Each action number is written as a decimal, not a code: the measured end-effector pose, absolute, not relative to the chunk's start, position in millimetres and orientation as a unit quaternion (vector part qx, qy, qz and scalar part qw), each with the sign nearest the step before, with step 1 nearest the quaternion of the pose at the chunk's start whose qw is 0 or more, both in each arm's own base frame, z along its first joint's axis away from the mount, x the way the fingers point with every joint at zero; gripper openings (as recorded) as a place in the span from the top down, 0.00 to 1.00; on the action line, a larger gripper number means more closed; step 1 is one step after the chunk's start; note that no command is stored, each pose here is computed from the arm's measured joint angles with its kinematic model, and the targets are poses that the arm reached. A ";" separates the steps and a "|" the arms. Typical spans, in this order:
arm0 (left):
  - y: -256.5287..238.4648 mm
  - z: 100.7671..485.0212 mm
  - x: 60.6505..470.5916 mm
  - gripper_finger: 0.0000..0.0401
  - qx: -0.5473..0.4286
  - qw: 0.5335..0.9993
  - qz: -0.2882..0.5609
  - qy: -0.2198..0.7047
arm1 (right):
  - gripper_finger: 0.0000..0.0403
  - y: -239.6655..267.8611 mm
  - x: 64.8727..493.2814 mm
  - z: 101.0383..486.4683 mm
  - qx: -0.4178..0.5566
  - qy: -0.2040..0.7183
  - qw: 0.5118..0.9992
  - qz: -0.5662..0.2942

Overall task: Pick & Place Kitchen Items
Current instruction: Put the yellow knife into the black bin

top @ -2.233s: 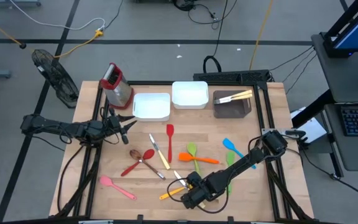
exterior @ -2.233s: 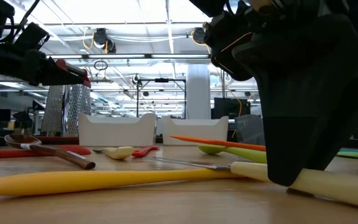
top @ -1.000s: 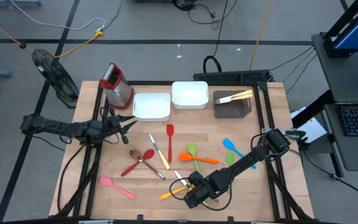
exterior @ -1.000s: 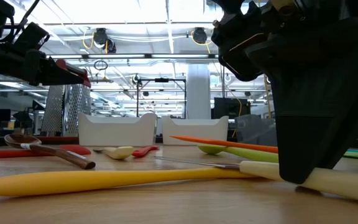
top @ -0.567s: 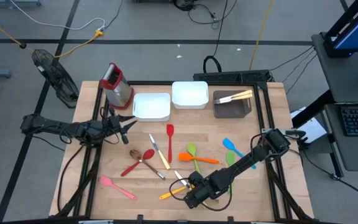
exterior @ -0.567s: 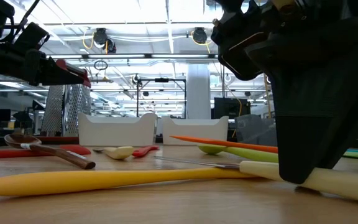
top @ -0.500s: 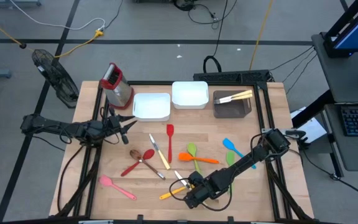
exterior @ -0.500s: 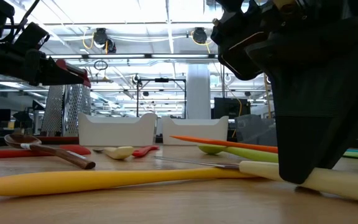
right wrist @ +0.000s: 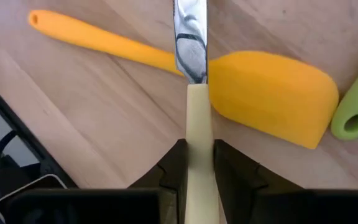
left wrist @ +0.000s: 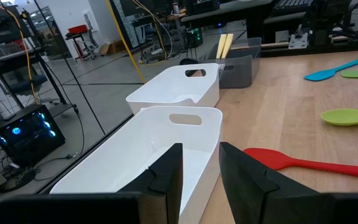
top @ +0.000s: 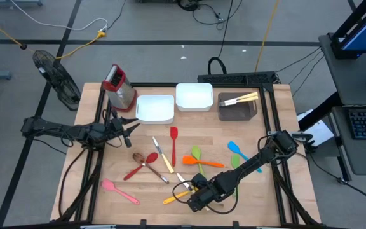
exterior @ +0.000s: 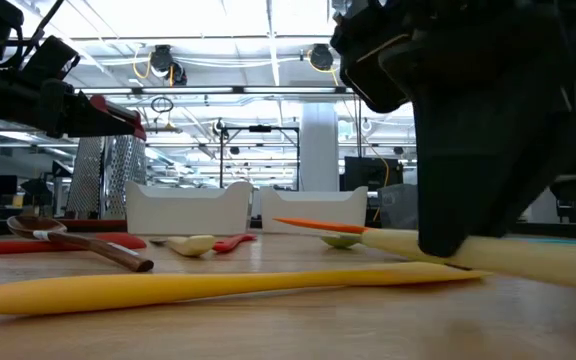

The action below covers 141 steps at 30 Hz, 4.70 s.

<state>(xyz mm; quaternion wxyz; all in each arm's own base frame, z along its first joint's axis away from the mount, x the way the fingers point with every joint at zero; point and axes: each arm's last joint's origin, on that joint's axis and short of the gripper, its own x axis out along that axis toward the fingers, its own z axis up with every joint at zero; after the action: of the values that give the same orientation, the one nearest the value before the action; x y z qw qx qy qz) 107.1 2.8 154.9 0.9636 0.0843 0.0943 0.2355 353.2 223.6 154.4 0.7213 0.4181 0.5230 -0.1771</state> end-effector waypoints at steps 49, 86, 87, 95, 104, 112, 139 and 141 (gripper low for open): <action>1.4 154.8 107.8 0.74 0.078 0.970 0.210 0.093 | 0.86 155.1 388.4 294.5 0.374 0.243 0.892 0.080; 1.4 154.7 107.8 0.74 0.079 0.970 0.211 0.093 | 0.86 109.7 390.2 271.2 0.325 0.333 0.885 -0.031; 1.4 154.8 107.8 0.74 0.079 0.970 0.210 0.093 | 0.86 106.3 389.3 269.0 0.322 0.344 0.881 -0.040; 1.4 154.8 107.8 0.74 0.079 0.970 0.211 0.093 | 0.86 75.7 377.0 253.7 0.275 0.436 0.849 -0.119; 1.4 154.8 107.8 0.74 0.079 0.970 0.211 0.093 | 0.86 25.6 340.7 264.5 0.195 0.535 0.797 -0.201; 1.4 155.0 107.8 0.74 0.078 0.970 0.211 0.092 | 0.86 -24.4 287.6 299.2 0.096 0.588 0.756 -0.272; 1.4 155.2 107.8 0.74 0.076 0.970 0.211 0.090 | 0.86 -114.6 193.6 286.7 -0.084 0.768 0.524 -0.358; 1.4 155.2 107.9 0.74 0.076 0.970 0.211 0.090 | 0.86 -116.4 191.3 279.8 -0.105 0.778 0.509 -0.352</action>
<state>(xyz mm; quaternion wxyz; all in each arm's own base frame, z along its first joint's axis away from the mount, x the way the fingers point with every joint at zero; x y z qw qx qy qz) 107.9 1.4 155.2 0.9702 0.0762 0.0904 0.2113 191.3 -116.4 279.8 0.5094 -0.1050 0.7783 -0.3518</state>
